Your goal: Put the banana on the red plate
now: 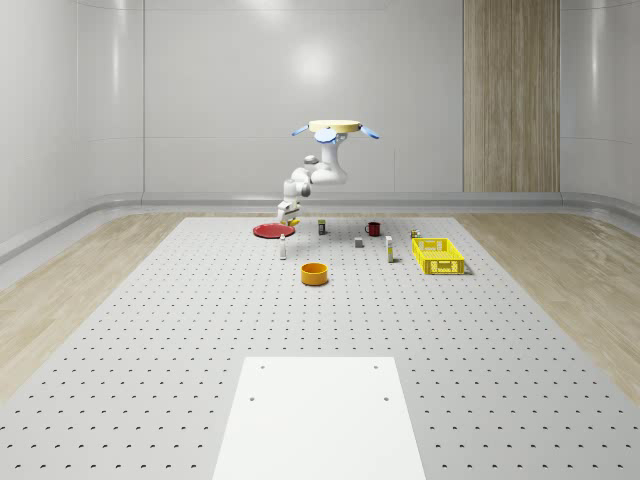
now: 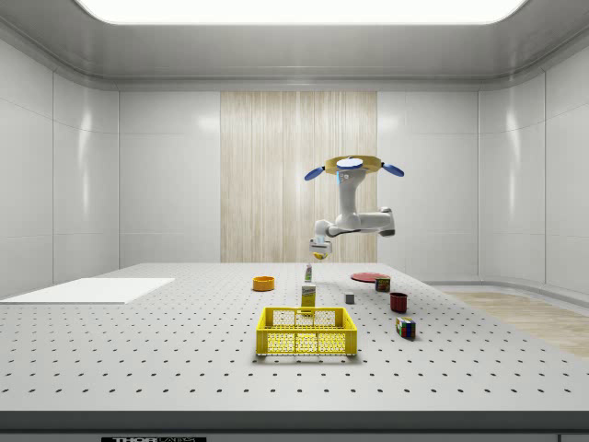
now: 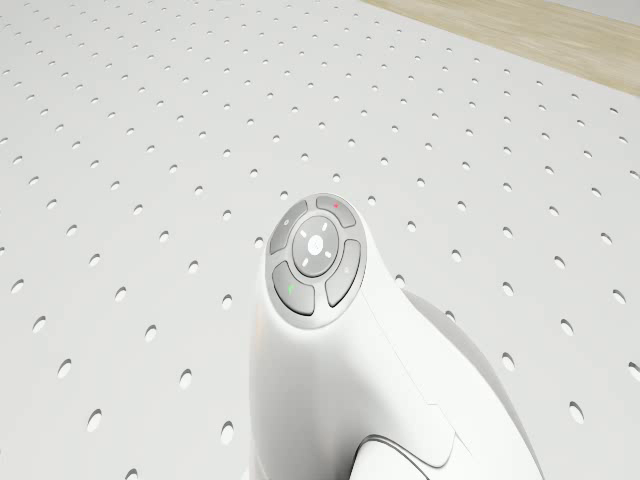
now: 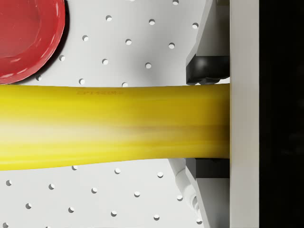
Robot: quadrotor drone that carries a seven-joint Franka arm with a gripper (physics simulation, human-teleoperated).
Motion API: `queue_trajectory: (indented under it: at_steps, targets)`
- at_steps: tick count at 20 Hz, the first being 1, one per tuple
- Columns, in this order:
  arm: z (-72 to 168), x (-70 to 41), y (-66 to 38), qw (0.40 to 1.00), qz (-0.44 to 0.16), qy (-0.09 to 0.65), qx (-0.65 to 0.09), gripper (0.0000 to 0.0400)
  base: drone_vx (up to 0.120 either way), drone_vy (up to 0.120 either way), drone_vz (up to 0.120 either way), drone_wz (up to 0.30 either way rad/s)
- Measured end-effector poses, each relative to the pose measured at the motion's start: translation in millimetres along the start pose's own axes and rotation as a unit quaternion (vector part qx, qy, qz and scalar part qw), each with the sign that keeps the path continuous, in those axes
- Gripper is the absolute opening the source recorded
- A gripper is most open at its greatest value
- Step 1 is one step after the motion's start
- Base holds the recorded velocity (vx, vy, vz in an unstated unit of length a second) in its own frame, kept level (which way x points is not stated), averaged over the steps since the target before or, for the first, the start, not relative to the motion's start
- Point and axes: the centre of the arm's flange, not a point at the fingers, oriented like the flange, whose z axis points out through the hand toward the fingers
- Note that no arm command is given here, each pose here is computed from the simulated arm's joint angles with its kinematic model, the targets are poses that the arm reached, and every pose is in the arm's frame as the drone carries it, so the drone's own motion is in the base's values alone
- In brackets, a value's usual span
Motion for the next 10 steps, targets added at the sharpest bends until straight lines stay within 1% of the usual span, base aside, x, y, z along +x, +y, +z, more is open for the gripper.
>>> queue_trajectory:
  at_steps: [10]
  targets:
    - [0.0, 0.1, 0.0, 0.989, -0.149, 0.001, 0.001, 0.0193, 0.0, 0.0, 0.0, -0.3]
